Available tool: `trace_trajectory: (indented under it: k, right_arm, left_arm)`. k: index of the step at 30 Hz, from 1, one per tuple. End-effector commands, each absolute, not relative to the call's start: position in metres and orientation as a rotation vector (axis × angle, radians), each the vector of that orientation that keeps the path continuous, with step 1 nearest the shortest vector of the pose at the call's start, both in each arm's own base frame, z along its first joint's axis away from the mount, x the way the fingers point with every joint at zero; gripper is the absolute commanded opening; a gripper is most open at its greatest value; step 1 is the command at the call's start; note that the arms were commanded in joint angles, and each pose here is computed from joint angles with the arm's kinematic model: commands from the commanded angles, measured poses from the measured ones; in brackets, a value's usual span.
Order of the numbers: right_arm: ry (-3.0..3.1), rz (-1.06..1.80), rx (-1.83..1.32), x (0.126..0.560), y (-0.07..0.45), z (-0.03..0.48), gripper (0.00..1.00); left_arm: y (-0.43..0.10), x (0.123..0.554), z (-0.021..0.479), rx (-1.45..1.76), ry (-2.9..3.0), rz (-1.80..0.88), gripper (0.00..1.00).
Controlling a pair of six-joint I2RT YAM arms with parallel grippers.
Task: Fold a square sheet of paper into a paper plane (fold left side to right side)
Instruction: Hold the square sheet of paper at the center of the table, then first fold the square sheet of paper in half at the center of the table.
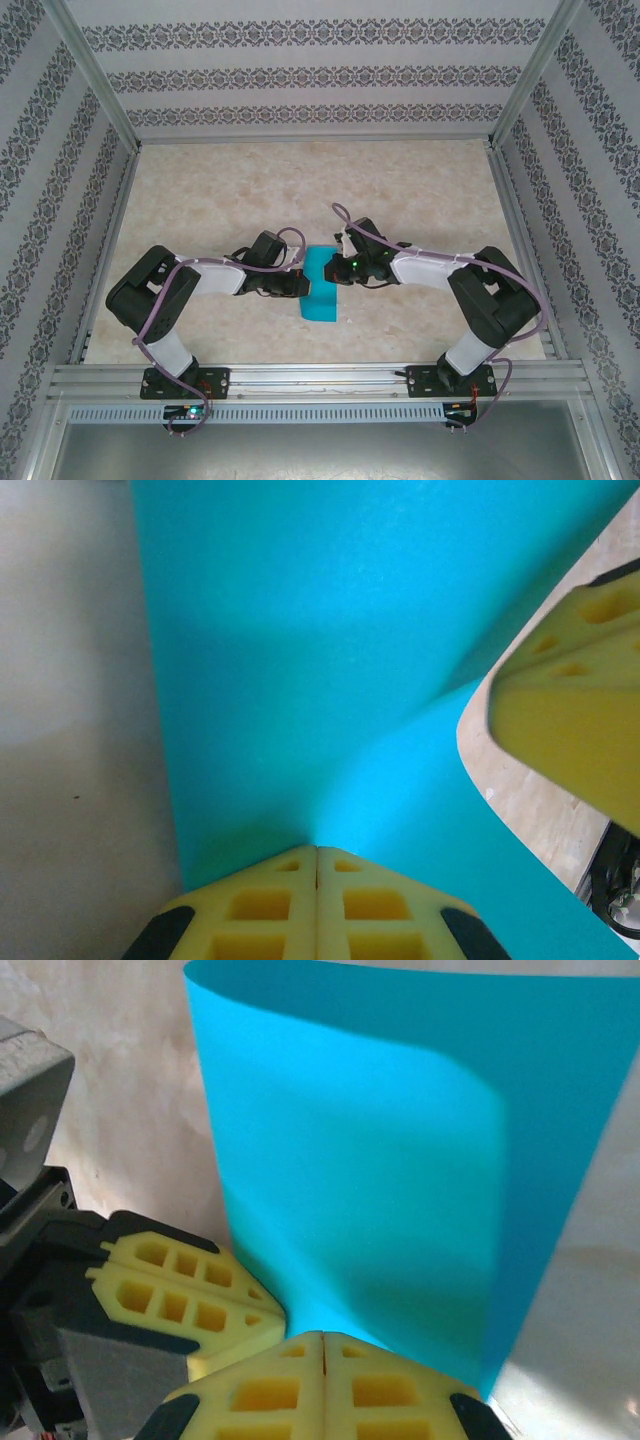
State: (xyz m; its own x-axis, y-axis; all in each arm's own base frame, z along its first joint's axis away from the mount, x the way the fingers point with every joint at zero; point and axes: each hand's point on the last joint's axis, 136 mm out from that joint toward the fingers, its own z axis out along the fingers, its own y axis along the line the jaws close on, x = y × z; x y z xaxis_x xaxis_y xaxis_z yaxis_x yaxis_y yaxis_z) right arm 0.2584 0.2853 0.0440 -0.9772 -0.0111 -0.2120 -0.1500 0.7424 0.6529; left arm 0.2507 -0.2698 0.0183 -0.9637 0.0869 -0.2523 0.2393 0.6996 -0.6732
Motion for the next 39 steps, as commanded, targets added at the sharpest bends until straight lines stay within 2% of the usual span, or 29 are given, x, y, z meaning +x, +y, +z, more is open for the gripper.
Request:
trace_trajectory:
  k: [1,7,16,26,32,39]
  right_arm:
    - [2.709,1.14,-0.145,0.266,0.305,0.049,0.0]
    - [2.724,1.183,-0.164,0.268,0.321,0.041,0.0]
    - [2.856,0.994,-0.068,0.26,0.295,-0.003,0.0]
    - [2.936,0.857,0.015,0.256,0.265,-0.027,0.0]
    - [2.927,0.873,-0.03,0.255,0.269,-0.023,0.0]
    - [2.921,0.891,-0.069,0.255,0.275,-0.02,0.0]
  left_arm:
    - [-0.263,0.243,0.002,0.24,2.761,-1.05,0.06]
    - [-0.265,0.243,0.002,0.25,2.761,-1.064,0.06]
    - [-0.263,0.237,0.003,0.258,2.77,-1.079,0.06]
    - [-0.251,0.199,0.001,0.257,2.825,-1.118,0.05]
    - [-0.242,0.181,0.0,0.219,2.838,-1.131,0.06]
    - [-0.249,0.212,0.047,0.188,2.701,-1.118,0.07]
